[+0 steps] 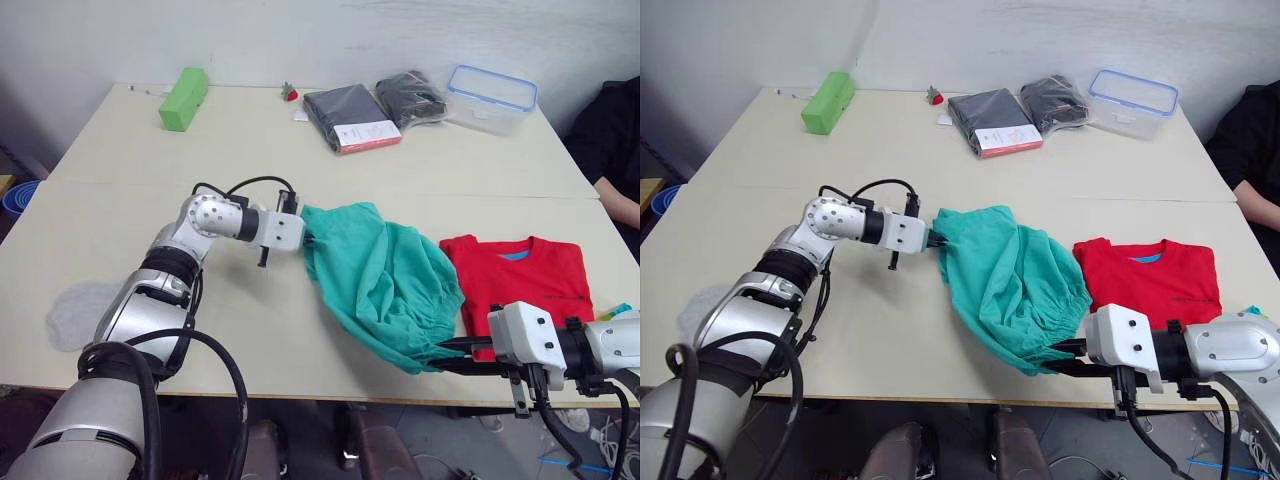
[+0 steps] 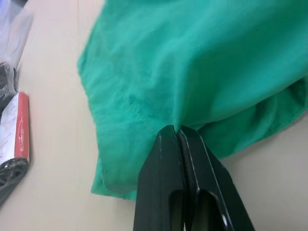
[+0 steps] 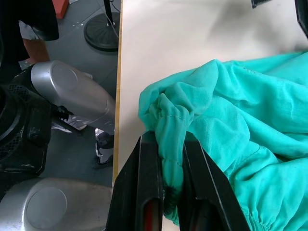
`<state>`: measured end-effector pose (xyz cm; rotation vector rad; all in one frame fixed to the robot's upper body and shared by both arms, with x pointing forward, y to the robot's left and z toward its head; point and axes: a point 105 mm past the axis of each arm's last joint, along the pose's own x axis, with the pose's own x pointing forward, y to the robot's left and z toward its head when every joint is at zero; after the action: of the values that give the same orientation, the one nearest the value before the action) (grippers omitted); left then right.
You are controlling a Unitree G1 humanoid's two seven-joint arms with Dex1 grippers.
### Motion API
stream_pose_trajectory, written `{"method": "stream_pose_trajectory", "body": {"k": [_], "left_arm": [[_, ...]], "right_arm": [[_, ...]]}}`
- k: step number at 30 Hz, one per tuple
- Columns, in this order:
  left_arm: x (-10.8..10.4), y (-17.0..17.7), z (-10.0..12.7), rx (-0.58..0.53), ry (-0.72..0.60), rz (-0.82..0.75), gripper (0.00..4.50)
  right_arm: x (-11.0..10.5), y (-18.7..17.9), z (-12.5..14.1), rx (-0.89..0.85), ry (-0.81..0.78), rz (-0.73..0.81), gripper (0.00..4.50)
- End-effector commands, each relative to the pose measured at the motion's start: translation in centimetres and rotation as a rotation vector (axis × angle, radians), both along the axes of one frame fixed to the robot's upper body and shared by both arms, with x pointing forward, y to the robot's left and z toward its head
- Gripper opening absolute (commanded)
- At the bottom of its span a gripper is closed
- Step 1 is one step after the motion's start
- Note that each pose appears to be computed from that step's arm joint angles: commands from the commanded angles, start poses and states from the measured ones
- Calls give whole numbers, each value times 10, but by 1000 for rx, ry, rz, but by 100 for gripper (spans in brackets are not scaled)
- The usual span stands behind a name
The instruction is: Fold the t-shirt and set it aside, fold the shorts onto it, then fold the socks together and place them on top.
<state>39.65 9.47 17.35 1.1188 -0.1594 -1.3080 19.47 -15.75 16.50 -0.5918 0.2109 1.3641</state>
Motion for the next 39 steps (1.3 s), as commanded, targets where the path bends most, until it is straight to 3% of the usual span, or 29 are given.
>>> {"method": "stream_pose_trajectory", "body": {"k": [1, 9, 11, 14, 17, 18, 23, 28, 30, 31, 32, 33, 34, 35, 36, 39], "left_arm": [[-10, 19, 33, -56, 14, -22, 0], [-67, 77, 29, 51, 199, 19, 0], [-96, 90, 16, 116, 335, 28, 0], [-158, 110, -8, 263, 604, 36, 0], [-218, 118, -20, 353, 877, 26, 0], [-229, 117, -21, 362, 929, 22, 0], [-244, 112, -21, 308, 983, 24, 0], [-219, 107, -31, 171, 909, 63, 0], [-169, 94, -15, -41, 688, 116, 0], [-118, 89, 14, -220, 459, 223, 0], [-66, 89, 60, -397, 178, 357, 0], [-32, 95, 120, -550, -122, 466, 0], [-20, 104, 182, -673, -415, 540, 0], [-26, 110, 224, -712, -638, 554, 0], [-37, 113, 252, -715, -792, 531, 0], [-59, 117, 284, -682, -982, 470, 0]], "right_arm": [[1, 2, 5, 14, -22, 18, 1], [8, 2, 7, 38, -10, 43, 1], [10, 4, 7, 40, -6, 56, 1], [15, 5, 5, 28, -15, 69, 1], [14, 8, 1, 32, 1, 83, 1], [13, 9, 0, 34, 9, 88, 1], [4, 15, -11, 37, 56, 124, 1], [16, 20, -17, 33, 54, 153, 1], [50, 26, -1, 84, -64, 89, 1], [79, 31, 21, 144, -185, 11, 1], [108, 34, 52, 219, -343, -79, 1], [129, 33, 85, 289, -501, -168, 1], [147, 28, 122, 355, -676, -271, 1], [155, 21, 152, 391, -838, -336, 1], [154, 16, 180, 403, -1005, -360, 1], [136, 14, 219, 361, -1326, -301, 1]]}}
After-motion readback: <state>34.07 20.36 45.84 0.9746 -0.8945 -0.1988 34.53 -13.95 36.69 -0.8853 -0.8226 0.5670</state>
